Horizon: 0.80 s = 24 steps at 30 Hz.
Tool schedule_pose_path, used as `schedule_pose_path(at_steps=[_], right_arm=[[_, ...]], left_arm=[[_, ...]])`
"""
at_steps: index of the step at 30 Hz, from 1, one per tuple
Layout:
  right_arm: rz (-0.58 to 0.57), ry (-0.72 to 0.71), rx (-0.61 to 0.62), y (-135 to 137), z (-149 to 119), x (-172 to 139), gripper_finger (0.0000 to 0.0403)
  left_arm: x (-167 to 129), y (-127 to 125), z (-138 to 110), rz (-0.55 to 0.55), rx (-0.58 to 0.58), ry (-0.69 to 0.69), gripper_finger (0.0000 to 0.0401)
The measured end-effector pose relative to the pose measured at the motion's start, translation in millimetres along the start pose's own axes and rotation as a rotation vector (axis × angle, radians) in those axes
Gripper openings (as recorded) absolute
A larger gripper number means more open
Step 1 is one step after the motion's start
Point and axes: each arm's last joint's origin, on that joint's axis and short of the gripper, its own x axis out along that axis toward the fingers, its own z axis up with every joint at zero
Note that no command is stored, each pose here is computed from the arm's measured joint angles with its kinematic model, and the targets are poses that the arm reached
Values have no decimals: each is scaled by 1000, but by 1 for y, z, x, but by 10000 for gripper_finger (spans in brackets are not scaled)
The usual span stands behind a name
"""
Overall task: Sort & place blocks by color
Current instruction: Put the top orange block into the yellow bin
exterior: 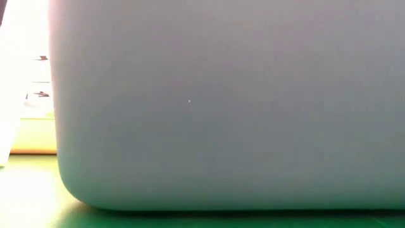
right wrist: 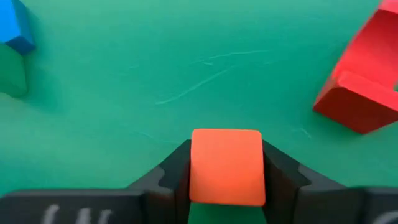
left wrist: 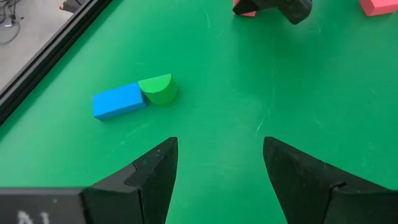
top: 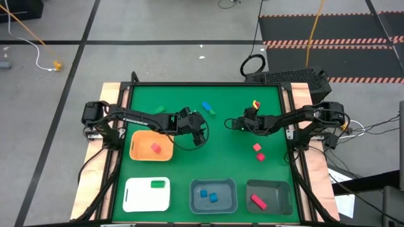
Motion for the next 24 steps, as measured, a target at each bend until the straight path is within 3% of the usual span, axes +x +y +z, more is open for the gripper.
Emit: schedule_pose_path(at_steps=[6, 11, 16, 19, 24], right_arm=[[65, 15, -28, 5, 2, -2, 115], [395, -30, -35, 29, 20, -15, 115], [764, -90, -51, 49, 38, -37, 115], [904, -82, -47, 54, 44, -47, 115], [1042, -13, -27, 55, 49, -58, 115]], left_arm=[[0, 0, 0, -12, -35, 0, 239], [0, -2, 1, -18, 21, -9, 239], [-2, -7, 2, -29, 276, -38, 239], [-3, -8, 11, 11, 300, -128, 239], [-10, -13, 23, 202, 347, -264, 239]])
